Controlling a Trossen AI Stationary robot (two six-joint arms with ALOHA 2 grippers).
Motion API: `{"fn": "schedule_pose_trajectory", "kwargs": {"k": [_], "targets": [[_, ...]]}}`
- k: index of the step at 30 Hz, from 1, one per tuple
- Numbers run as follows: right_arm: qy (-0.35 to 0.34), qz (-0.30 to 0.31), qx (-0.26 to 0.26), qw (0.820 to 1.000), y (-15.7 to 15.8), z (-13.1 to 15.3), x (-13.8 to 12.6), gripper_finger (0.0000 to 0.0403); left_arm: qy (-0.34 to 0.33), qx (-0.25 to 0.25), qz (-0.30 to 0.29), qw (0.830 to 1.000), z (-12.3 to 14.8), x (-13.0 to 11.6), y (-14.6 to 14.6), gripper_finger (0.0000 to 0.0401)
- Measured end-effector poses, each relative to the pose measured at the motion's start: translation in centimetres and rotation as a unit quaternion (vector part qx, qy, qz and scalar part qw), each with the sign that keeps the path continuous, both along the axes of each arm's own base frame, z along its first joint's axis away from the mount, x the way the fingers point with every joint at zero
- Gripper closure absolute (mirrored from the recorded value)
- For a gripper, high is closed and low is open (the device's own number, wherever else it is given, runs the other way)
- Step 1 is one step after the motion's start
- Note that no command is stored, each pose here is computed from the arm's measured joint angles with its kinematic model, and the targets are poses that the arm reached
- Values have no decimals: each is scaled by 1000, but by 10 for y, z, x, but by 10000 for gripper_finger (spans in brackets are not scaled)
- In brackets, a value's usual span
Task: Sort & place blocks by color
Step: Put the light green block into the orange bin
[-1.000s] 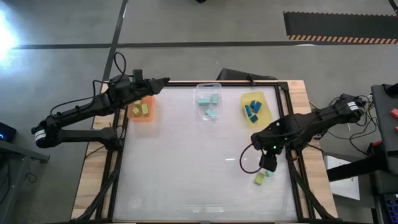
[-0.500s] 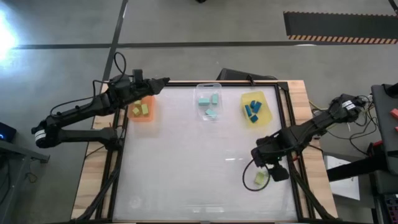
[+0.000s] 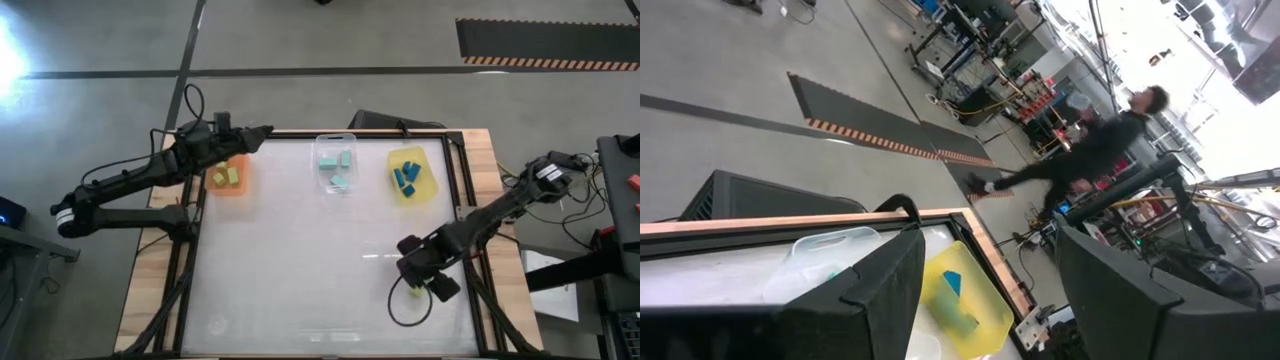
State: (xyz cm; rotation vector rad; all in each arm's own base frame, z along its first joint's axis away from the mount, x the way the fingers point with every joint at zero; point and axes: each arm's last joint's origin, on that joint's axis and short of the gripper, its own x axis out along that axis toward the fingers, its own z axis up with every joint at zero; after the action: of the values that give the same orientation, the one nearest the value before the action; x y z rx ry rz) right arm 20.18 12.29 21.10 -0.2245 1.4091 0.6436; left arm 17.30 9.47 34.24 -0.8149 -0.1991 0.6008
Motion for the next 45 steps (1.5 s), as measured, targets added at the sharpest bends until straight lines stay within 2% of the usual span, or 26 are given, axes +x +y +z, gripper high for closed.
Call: {"fn": "schedule_pose_trajectory", "kwargs": {"k": [6,11,17,26,30,36,45], "targets": [[28,49,-22,998,7,-22,6,147,0,0,0,1000,0,0,0,191],[33,34,-12,999,6,-24,1,156,1,0,0,1000,-1,0,0,191],[45,66,-16,997,10,-48,-7,160,2,0,1,1000,-1,0,0,191],[69,84,-52,993,12,-84,-1,165,3,-1,1,1000,-2,0,1,191],[53,87,-62,993,11,-82,-1,193,1,0,2,1000,-1,0,1,191],[43,85,-64,993,9,-81,0,274,1,0,2,1000,-1,0,1,191],[27,66,-55,996,5,-68,-2,277,-3,2,2,1000,1,0,1,191]]}}
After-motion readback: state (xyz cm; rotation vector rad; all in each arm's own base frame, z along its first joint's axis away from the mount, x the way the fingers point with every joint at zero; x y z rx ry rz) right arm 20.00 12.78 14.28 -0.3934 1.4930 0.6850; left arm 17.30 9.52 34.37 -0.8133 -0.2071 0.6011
